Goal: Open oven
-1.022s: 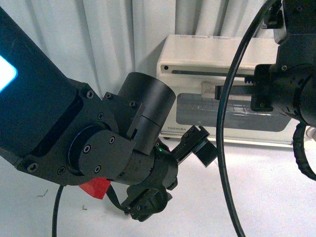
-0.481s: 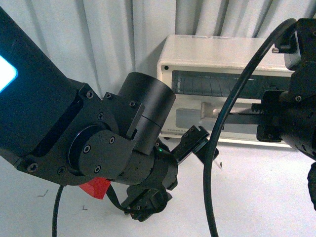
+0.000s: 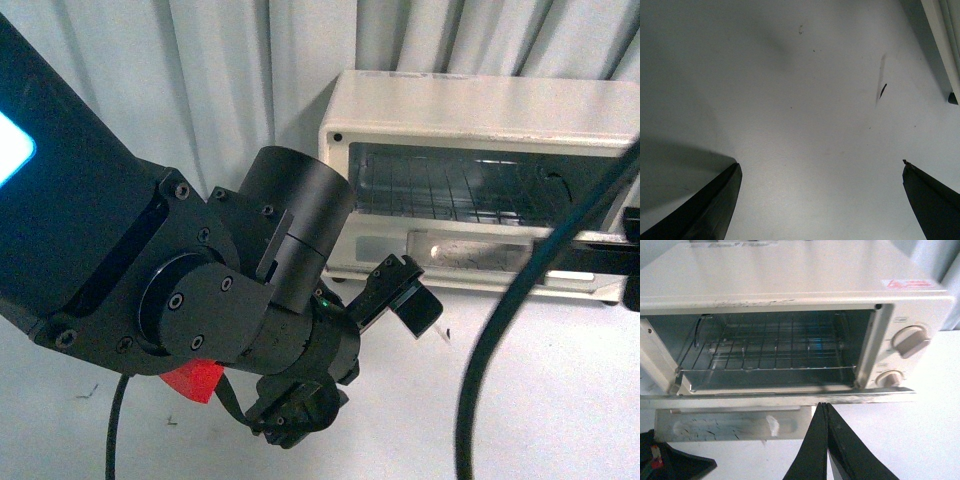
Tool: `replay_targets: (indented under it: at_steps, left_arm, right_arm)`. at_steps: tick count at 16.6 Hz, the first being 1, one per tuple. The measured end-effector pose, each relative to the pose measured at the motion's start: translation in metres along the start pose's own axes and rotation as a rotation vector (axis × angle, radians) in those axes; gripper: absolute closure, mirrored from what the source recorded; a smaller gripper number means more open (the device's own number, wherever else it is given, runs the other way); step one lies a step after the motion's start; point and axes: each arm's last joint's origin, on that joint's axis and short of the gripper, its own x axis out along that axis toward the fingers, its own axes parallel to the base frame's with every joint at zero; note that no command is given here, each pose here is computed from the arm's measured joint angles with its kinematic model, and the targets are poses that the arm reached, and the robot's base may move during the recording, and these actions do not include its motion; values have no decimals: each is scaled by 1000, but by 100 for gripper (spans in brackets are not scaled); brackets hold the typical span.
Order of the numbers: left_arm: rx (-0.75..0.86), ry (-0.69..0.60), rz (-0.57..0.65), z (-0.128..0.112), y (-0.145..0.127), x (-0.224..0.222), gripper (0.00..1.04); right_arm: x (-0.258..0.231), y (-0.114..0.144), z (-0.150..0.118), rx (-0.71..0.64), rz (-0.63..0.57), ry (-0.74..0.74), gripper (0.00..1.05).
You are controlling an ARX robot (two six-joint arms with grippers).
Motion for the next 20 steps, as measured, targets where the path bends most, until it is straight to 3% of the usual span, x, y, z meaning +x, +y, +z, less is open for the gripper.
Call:
replay_targets:
  at_steps: [2, 7, 9, 11, 13, 14, 16, 17, 20]
  left_arm:
    - [0, 0, 0, 0, 0, 0, 7]
    - [-1, -2, 1, 0, 0, 0, 7]
    - [-1, -2, 2, 0, 0, 0, 7]
    - [-2, -2, 3, 1, 1, 0, 7]
    - [-2, -1, 0, 1, 0, 0, 7]
    - [-2, -4, 3, 1, 1, 0, 7]
    - [-2, 0, -1, 1, 0, 0, 7]
    - [-2, -1, 0, 1, 0, 0, 7]
    - [-2, -2, 1, 1, 1, 0, 7]
  right_arm:
    - [-25, -21, -2, -23, -31, -39, 103]
    - [-86, -114, -33, -30, -210, -85, 101]
    - [-105, -143, -7, 10, -284, -384, 82]
    - [-94, -167, -15, 23, -350, -304, 62]
    - [-91, -169, -18, 24, -339, -285, 40]
    - [-93, -171, -14, 6, -265, -323, 41]
    - [-95, -157, -19, -13, 28, -264, 61]
    - [-99, -146, -16, -33, 110, -287, 72]
    - [-108, -132, -18, -23, 115, -265, 103]
